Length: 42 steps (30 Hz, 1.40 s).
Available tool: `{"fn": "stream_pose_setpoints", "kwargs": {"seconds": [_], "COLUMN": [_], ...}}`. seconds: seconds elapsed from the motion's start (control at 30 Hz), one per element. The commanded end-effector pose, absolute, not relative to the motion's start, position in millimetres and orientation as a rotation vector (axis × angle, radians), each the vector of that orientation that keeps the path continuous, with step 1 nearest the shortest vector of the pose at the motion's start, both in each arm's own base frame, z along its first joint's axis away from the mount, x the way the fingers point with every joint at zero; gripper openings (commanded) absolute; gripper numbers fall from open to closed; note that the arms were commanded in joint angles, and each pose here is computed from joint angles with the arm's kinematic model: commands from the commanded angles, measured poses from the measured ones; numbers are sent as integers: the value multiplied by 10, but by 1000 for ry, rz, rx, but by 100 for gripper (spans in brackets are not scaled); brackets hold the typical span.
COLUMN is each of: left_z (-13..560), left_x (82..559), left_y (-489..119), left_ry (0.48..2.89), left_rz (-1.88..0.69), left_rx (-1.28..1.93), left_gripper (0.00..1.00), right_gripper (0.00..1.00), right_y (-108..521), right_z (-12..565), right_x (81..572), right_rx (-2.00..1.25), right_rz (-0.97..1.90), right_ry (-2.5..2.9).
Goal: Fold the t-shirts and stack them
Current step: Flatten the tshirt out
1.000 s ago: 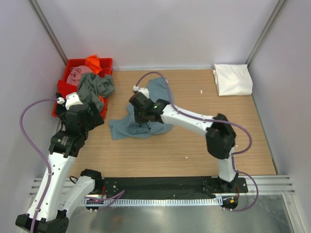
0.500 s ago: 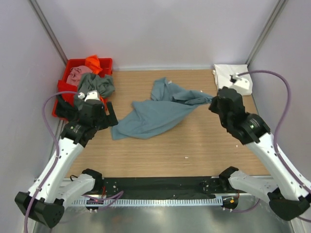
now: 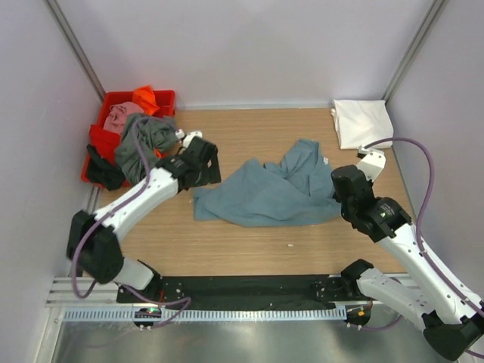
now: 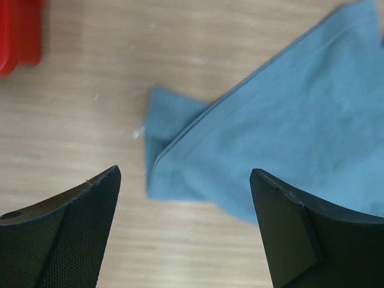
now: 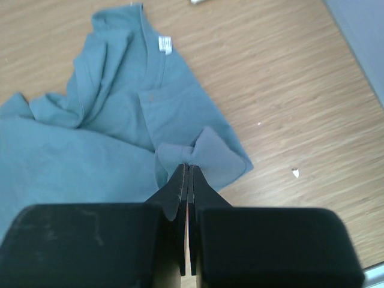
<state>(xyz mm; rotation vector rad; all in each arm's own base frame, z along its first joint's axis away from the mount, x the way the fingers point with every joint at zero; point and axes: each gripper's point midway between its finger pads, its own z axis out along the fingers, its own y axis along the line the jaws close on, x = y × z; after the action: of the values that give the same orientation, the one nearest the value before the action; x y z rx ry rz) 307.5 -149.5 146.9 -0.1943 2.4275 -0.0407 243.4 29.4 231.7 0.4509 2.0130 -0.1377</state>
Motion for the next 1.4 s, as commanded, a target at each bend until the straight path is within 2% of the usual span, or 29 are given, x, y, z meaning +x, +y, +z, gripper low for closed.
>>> {"fn": "stream_pose_setpoints", "kwargs": {"seconds": [0.0,0.03,0.07,0.27,0.37,0.43,0.47,0.5,0.63,0.73,0.77,0.8,0.93,0.97,1.03,1.07,1.1,1.23,1.37], "left_z": [1798,1527,1649,1213,1228,1062,1170,956,694,507,481,445,426,454,448,500,524,715,1392], "left_x": [3726,3846,3999,4522,4621,4632,4692,4667,4611,4534,4526,4517,4454,4426,4378,4371,4362,4321,4386], "left_y": [-1854,-1932,-2064,-2630,-3012,-3215,-3328,-3359,-3403,-3382,-3378,-3368,-3303,-3275,-3245,-3230,-3206,-3075,-2937], "left_ry": [2280,2339,2318,2393,2407,2425,2395,2442,2513,2546,2550,2554,2569,2569,2578,2571,2565,2522,2407], "left_rz": [-114,-61,-99,-181,-329,-331,-351,-317,-239,-233,-233,-227,-205,-201,-198,-198,-185,-134,-93], "left_rx": [-225,-198,-180,-101,-41,23,41,62,29,18,11,9,-3,-8,-7,-10,-12,2,27], "left_gripper": [88,86,83,82,84,86,87,87,84,70,58,54,48,42,28,9,0,0,0], "right_gripper": [1,1,1,1,1,1,1,1,1,1,1,1,1,1,1,1,1,1,1], "right_y": [465,493,540,691,693,672,670,668,627,595,592,588,603,602,603,603,599,618,642], "right_z": [2252,2201,2180,2038,1996,1975,1971,1968,1991,1999,1994,1989,1999,1994,1990,1990,1986,1975,2035], "right_x": [2461,2451,2435,2378,2374,2377,2381,2383,2378,2375,2375,2374,2388,2387,2388,2393,2389,2409,2511], "right_rx": [472,462,452,411,392,390,384,382,381,376,376,376,376,375,377,379,381,383,385], "right_rz": [-1,11,44,127,117,97,91,86,65,45,42,38,44,42,43,42,41,47,32], "right_ry": [2014,2029,2042,2106,2118,2122,2124,2126,2116,2111,2112,2114,2112,2114,2114,2113,2113,2113,2095]}}
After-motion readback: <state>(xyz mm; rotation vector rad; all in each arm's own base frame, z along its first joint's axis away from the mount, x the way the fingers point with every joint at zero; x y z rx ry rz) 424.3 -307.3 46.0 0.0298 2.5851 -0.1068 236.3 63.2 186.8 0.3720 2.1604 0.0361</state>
